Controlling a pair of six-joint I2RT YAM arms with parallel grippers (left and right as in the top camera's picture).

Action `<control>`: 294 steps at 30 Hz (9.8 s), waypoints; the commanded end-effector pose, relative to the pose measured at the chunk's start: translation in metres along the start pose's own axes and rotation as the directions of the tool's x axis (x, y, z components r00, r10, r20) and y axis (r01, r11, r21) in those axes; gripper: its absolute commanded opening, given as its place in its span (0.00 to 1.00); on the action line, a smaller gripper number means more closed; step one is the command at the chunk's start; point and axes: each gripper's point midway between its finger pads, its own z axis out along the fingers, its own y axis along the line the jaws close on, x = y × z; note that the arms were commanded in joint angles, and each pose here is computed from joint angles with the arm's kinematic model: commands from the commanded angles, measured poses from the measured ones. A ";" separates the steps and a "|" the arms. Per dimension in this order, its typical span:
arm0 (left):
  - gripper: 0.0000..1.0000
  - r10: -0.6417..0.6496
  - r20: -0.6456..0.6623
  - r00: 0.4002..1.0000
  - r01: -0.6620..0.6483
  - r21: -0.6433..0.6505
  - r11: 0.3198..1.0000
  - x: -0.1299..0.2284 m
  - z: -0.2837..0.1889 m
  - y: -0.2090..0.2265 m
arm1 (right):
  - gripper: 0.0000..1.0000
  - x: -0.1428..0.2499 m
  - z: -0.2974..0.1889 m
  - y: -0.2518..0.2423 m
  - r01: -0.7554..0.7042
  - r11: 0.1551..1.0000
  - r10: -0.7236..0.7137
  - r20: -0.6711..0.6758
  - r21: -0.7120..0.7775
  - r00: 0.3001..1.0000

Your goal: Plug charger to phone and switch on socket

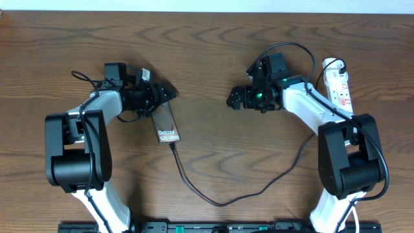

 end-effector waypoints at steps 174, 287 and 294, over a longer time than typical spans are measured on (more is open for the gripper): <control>0.87 0.501 0.172 0.848 -0.413 -0.376 0.829 0.050 -0.141 -0.093 | 0.99 -0.043 -0.296 -0.210 -0.267 0.960 0.207 0.420 0.090 0.884; 0.88 0.493 0.160 0.855 -0.409 -0.378 0.831 0.053 -0.140 -0.090 | 0.99 -0.047 -0.376 -0.176 -0.396 0.861 0.215 0.476 0.320 0.853; 0.87 0.493 0.160 0.855 -0.409 -0.378 0.831 0.053 -0.140 -0.090 | 0.99 -0.037 -0.420 -0.137 -0.364 0.868 0.119 0.571 0.337 0.812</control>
